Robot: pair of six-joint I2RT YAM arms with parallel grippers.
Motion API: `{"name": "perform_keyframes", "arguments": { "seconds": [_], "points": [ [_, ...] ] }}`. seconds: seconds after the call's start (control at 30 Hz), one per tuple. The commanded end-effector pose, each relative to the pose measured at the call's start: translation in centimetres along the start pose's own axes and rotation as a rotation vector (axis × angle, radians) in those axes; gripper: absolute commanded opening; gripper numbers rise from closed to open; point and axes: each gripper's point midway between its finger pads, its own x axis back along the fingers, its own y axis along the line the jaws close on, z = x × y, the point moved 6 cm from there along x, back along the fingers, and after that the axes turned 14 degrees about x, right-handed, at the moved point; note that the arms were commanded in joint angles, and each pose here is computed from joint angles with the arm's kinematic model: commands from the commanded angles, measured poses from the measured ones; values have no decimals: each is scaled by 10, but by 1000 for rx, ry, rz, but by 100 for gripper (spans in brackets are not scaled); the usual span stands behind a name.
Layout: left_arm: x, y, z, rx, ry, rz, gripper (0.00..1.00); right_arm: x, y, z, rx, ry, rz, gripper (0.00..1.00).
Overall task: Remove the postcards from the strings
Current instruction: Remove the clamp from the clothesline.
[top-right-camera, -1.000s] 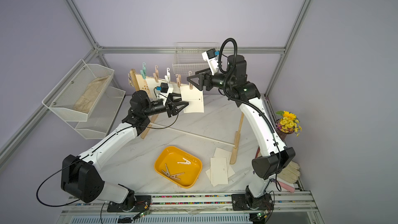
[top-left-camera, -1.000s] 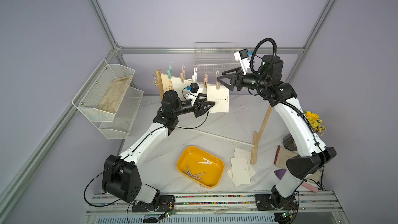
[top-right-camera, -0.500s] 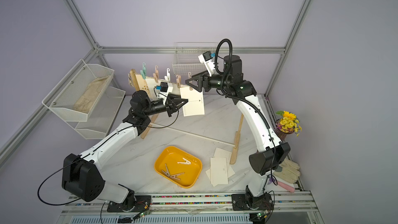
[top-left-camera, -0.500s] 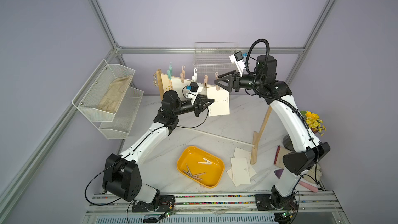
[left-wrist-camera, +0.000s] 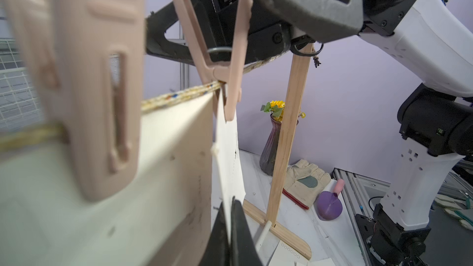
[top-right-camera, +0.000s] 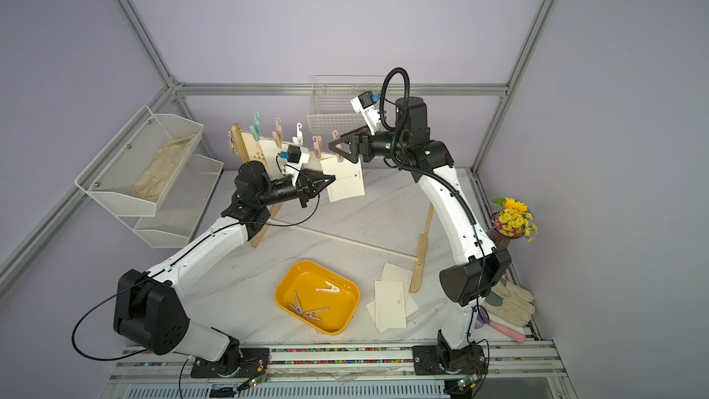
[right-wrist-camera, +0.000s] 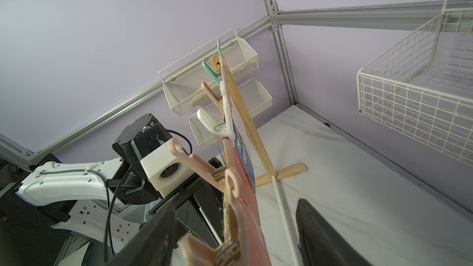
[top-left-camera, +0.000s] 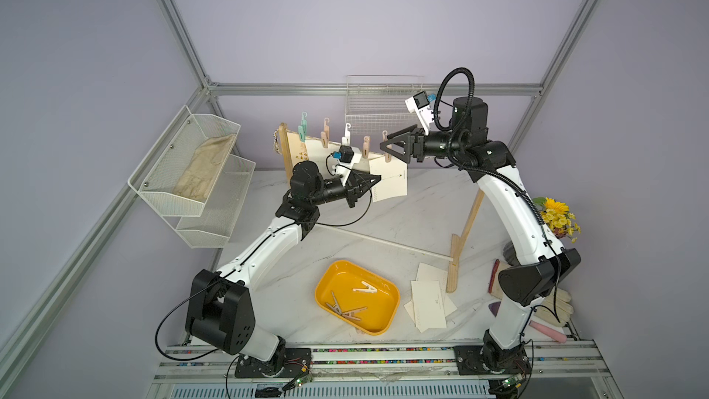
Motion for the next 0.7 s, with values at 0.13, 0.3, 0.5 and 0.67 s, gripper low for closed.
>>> {"name": "perform_keyframes", "arguments": {
  "seconds": [0.13, 0.3, 0.5, 0.67],
  "points": [
    [0, -12, -28, -70, -58, 34, 0, -4, 11, 0, 30, 2, -98, 60],
    [-2, -9, -27, -22, -53, 34, 0, -5, 14, 0, 37, -4, -125, 49],
    [-4, -6, -27, 1, -43, 28, 0, -7, 15, -1, 43, -15, -137, 35],
    [-3, -8, -27, 9, -39, 32, 0, -5, 16, -8, 59, -36, -125, 24]
  ]
}}
